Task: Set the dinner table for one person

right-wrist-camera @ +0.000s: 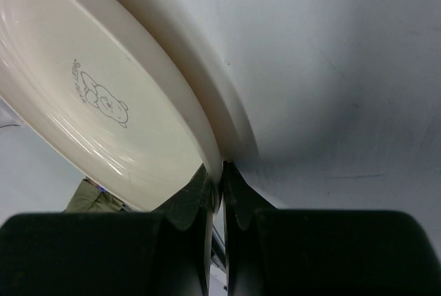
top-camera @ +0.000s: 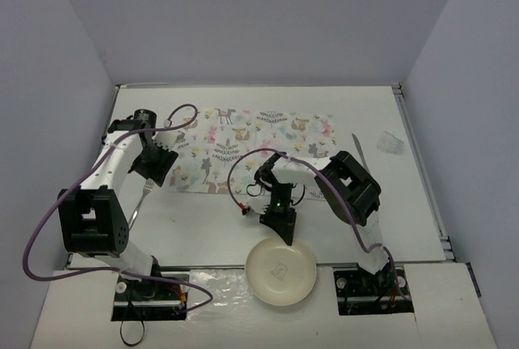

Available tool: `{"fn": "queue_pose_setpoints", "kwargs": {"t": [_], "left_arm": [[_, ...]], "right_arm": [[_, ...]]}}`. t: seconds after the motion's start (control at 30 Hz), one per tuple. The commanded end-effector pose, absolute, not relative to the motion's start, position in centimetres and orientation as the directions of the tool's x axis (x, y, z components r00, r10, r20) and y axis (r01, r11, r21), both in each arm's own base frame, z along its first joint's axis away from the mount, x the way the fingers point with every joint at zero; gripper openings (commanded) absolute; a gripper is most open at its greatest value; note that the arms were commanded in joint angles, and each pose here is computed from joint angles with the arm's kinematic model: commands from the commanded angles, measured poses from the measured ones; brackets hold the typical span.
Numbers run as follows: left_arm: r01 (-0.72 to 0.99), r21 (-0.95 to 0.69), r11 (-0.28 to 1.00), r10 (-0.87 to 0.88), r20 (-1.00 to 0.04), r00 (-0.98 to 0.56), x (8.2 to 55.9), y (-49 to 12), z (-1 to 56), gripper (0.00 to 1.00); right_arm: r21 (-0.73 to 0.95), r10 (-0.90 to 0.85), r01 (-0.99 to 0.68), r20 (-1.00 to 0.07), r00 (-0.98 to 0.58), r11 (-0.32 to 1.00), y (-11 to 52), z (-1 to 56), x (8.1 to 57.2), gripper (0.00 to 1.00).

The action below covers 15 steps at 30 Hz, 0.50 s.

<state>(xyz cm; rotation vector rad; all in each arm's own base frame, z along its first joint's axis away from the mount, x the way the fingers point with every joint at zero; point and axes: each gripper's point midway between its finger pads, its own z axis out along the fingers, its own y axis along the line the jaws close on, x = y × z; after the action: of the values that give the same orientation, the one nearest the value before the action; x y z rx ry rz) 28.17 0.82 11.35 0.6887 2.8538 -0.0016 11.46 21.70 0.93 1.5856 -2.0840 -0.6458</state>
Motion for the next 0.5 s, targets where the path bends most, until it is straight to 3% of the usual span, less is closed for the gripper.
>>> {"fn": "queue_pose_setpoints", "kwargs": {"t": [0.0,0.13,0.3,0.47], "left_arm": [[0.461,0.079,0.884,0.466,-0.226,-0.855,28.7,1.1,12.2,0.47],[0.459,0.074,0.886,0.463,-0.223,-0.858,28.9,1.1,12.1,0.47],[0.457,0.066,0.887,0.459,-0.232,-0.858,29.2,0.9,12.2,0.47],[0.454,0.043,0.890,0.451,-0.233,-0.862,29.2,0.5,11.8,0.47]], "right_arm": [[0.451,-0.960,-0.865,-0.059,-0.274,0.220,22.0,4.5,17.1,0.00],[0.326,-0.852,-0.896,-0.330,-0.406,0.301,23.1,11.1,26.7,0.00],[0.208,-0.701,-0.897,-0.564,-0.436,0.390,22.7,18.6,35.1,0.00],[0.220,-0.622,-0.888,-0.646,-0.443,0.403,24.7,20.5,38.9,0.00]]}}
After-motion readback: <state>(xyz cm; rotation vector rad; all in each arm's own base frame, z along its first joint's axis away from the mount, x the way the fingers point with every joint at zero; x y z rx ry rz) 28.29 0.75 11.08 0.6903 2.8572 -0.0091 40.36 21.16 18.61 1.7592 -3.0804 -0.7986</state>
